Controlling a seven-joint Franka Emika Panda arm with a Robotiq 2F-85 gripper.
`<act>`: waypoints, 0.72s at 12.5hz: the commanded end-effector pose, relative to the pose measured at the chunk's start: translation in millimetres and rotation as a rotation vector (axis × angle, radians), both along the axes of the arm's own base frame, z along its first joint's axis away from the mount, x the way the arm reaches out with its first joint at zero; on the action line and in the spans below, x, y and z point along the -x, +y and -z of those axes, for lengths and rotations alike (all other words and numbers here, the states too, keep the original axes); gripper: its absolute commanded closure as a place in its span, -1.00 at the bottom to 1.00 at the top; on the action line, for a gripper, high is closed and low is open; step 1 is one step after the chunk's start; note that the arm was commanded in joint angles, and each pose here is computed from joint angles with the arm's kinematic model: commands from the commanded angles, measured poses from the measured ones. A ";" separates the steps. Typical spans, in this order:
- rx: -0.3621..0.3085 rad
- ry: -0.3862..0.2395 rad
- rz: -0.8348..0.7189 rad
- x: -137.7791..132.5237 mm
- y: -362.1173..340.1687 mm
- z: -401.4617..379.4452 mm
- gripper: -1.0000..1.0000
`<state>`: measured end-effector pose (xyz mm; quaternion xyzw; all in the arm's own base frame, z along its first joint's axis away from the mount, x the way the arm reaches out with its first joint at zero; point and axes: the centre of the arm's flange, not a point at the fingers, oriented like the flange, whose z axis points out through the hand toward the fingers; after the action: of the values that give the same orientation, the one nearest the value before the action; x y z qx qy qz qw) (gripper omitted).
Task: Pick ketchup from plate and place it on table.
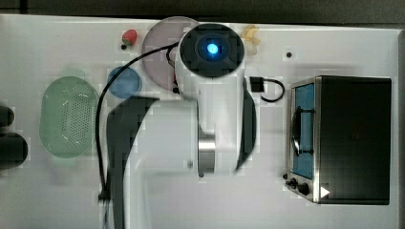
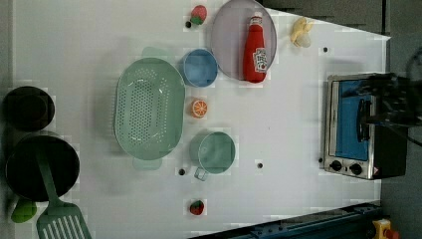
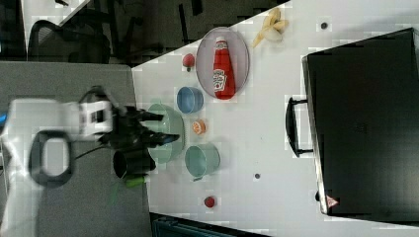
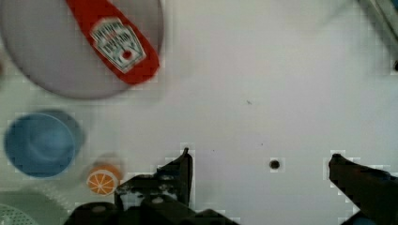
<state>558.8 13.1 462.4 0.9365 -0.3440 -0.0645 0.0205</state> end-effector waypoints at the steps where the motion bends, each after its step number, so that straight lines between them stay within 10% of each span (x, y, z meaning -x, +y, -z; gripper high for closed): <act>1: -0.031 -0.013 -0.102 -18.2 11.3 24.0 -1.00; 9: -0.103 -0.006 -0.499 -85.9 22.0 118.3 -1.00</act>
<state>637.4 30.9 324.0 0.9814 -0.1649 -0.0977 -0.0105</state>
